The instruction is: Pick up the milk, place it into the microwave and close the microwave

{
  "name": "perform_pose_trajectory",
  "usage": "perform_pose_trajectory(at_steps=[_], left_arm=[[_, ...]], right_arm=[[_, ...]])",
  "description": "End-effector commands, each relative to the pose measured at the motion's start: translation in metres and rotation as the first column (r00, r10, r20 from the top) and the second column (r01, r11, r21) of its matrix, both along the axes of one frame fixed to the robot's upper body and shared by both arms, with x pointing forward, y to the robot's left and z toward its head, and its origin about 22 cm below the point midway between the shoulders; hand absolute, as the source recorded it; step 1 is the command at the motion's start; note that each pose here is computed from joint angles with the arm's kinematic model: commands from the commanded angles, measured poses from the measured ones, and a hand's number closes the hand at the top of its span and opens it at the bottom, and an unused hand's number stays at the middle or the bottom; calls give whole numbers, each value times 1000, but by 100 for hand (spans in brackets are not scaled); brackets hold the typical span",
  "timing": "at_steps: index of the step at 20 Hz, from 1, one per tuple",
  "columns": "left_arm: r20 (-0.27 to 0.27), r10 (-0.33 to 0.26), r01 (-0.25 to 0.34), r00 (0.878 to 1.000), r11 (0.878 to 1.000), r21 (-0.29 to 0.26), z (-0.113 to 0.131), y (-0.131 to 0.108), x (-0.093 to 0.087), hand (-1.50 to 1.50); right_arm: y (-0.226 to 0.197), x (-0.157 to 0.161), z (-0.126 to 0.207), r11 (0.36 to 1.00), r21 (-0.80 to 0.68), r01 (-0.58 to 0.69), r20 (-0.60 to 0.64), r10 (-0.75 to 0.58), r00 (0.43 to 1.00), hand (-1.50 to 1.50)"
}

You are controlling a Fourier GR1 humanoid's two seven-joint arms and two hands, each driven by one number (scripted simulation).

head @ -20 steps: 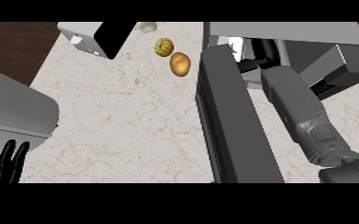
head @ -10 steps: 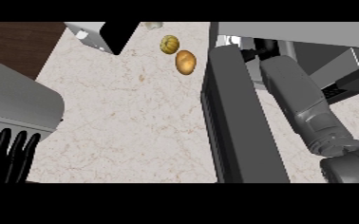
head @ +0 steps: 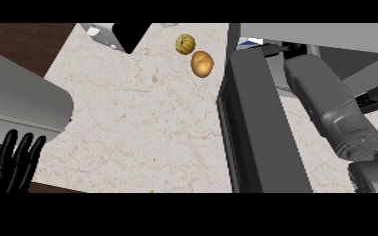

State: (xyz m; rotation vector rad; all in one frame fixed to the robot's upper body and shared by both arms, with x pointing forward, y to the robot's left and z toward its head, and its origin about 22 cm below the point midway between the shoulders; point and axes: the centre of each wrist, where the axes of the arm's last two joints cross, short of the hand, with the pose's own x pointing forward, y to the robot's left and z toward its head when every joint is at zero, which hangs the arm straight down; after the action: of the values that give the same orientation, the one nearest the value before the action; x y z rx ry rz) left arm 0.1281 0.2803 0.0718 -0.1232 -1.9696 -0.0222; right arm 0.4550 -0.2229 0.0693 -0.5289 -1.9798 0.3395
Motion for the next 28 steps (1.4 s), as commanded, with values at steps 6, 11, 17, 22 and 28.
perform_pose_trajectory(at_steps=[6, 11, 17, 22, 28], left_arm=[[2, -24, 24, 1000, 999, 45, 0, -5, 13, -150], [-5, -54, 54, 999, 997, 54, 0, -12, 14, -150], [0, -60, 60, 998, 997, 42, -2, -21, 18, -150], [-3, -79, 79, 997, 995, 67, 0, -24, 28, -150], [-14, -69, 69, 998, 995, 71, -4, -32, 29, -150]], right_arm=[[24, 3, 4, 979, -132, 155, 94, -144, 985, -150], [31, -1, -8, 993, -64, 97, -35, -99, 994, -150], [34, -1, -7, 1000, 22, -15, -74, 17, 997, -150], [35, -5, -16, 998, 55, -29, -101, 35, 994, -150], [27, -5, -18, 998, 64, -22, -101, 29, 994, -150]])
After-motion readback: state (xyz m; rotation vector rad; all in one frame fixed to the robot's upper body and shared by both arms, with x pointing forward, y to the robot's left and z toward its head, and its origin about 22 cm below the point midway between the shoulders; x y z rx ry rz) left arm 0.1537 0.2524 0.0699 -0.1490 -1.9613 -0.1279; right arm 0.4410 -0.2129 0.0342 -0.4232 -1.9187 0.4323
